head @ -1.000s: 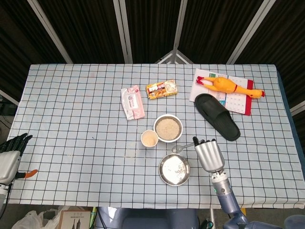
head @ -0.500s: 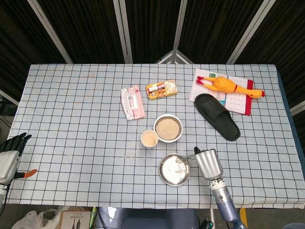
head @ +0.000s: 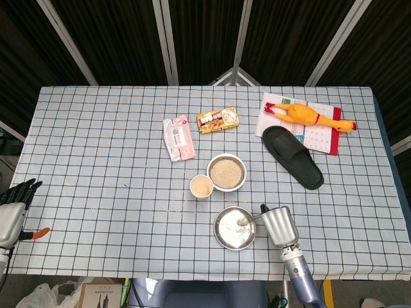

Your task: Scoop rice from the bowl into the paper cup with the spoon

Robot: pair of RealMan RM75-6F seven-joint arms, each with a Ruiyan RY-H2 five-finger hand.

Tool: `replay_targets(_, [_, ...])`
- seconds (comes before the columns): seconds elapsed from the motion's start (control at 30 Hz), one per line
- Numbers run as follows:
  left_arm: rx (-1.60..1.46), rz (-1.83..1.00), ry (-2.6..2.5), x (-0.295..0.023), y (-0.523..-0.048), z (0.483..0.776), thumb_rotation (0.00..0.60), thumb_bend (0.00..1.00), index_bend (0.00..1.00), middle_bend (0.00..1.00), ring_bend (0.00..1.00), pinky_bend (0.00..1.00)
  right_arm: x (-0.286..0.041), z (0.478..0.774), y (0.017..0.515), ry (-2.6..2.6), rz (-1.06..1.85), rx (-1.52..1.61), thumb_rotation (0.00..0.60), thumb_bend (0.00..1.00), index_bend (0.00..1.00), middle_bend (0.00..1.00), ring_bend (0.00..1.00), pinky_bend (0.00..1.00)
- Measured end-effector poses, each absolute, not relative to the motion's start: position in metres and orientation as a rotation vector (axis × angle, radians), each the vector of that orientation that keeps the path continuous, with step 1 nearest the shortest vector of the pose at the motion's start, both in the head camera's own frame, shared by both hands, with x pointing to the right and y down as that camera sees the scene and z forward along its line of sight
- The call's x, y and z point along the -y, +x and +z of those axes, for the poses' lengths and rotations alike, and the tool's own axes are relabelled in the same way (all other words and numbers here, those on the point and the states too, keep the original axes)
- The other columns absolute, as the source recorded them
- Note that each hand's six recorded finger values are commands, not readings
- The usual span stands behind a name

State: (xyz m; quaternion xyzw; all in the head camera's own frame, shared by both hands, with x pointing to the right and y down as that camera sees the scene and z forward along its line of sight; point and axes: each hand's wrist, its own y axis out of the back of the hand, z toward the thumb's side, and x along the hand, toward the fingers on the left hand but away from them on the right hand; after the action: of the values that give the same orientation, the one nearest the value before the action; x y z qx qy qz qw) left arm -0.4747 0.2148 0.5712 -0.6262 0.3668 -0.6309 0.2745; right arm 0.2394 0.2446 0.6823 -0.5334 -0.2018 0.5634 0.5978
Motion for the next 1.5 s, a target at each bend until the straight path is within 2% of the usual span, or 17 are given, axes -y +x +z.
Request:
replay_targets(0.2, [-0.982, -1.697, -1.682, -0.215, -0.475, 0.571, 0.6, 0.0, 0.0, 0.0, 0.0, 0.0, -0.245, 0.678, 0.245, -1.219, 1.296, 0.459, 0.6, 0.41, 0.33, 0.88, 0.95, 1.0])
replay_targets(0.47, [-0.977, -1.7, -1.681, -0.215, -0.475, 0.572, 0.6, 0.0, 0.0, 0.0, 0.0, 0.0, -0.248, 0.672, 0.258, -1.189, 1.29, 0.44, 0.6, 0.4, 0.29, 0.85, 0.92, 1.0])
replay_targets(0.6, [-0.983, -1.691, -1.68, -0.215, -0.474, 0.571, 0.6, 0.0, 0.0, 0.0, 0.0, 0.0, -0.242, 0.66, 0.268, -1.173, 1.284, 0.474, 0.6, 0.4, 0.24, 0.79, 0.87, 1.0])
replay_targets(0.8, [-0.988, -1.667, -1.692, -0.215, -0.472, 0.571, 0.6, 0.0, 0.0, 0.0, 0.0, 0.0, -0.229, 0.632, 0.292, -1.178, 1.282, 0.6, 0.6, 0.4, 0.24, 0.76, 0.83, 0.98])
replay_targets(0.87, [-0.989, -1.652, -1.694, -0.215, -0.472, 0.57, 0.6, 0.0, 0.0, 0.0, 0.0, 0.0, -0.226, 0.622, 0.303, -1.182, 1.283, 0.653, 0.6, 0.4, 0.23, 0.71, 0.79, 0.94])
replay_targets(0.93, [-0.99, -1.632, -1.69, -0.214, -0.47, 0.569, 0.6, 0.0, 0.0, 0.0, 0.0, 0.0, -0.224, 0.608, 0.318, -1.187, 1.286, 0.72, 0.6, 0.4, 0.17, 0.61, 0.68, 0.87])
replay_targets(0.97, [-0.99, -1.621, -1.687, -0.214, -0.47, 0.568, 0.6, 0.0, 0.0, 0.0, 0.0, 0.0, -0.223, 0.603, 0.325, -1.192, 1.288, 0.747, 0.6, 0.4, 0.1, 0.5, 0.56, 0.8])
replay_targets(1.0, [-0.989, -1.608, -1.683, -0.214, -0.469, 0.567, 0.6, 0.0, 0.0, 0.0, 0.0, 0.0, -0.223, 0.596, 0.334, -1.203, 1.294, 0.782, 0.6, 0.39, 0.05, 0.35, 0.41, 0.71])
replay_targets(1.07, [-0.989, -1.578, -1.671, -0.213, -0.467, 0.565, 0.6, 0.0, 0.0, 0.0, 0.0, 0.0, -0.224, 0.587, 0.348, -1.228, 1.308, 0.828, 0.6, 0.38, 0.0, 0.12, 0.17, 0.54])
replay_targets(1.1, [-0.988, -1.565, -1.665, -0.213, -0.466, 0.564, 0.6, 0.0, 0.0, 0.0, 0.0, 0.0, -0.225, 0.582, 0.358, -1.252, 1.324, 0.853, 0.6, 0.36, 0.0, 0.03, 0.06, 0.44])
replay_targets(1.13, [-0.986, -1.551, -1.656, -0.213, -0.466, 0.564, 0.6, 0.0, 0.0, 0.0, 0.0, 0.0, -0.226, 0.578, 0.366, -1.275, 1.339, 0.87, 0.6, 0.34, 0.0, 0.0, 0.01, 0.37])
replay_targets(1.3, [-0.97, -1.515, -1.615, -0.214, -0.465, 0.564, 0.6, 0.0, 0.0, 0.0, 0.0, 0.0, -0.236, 0.56, 0.409, -1.414, 1.462, 0.949, 0.6, 0.24, 0.0, 0.0, 0.0, 0.26])
replay_targets(1.5, [-0.939, -1.484, -1.557, -0.215, -0.464, 0.564, 0.6, 0.0, 0.0, 0.0, 0.0, 0.0, -0.25, 0.541, 0.435, -1.498, 1.541, 0.979, 0.6, 0.21, 0.0, 0.0, 0.0, 0.21])
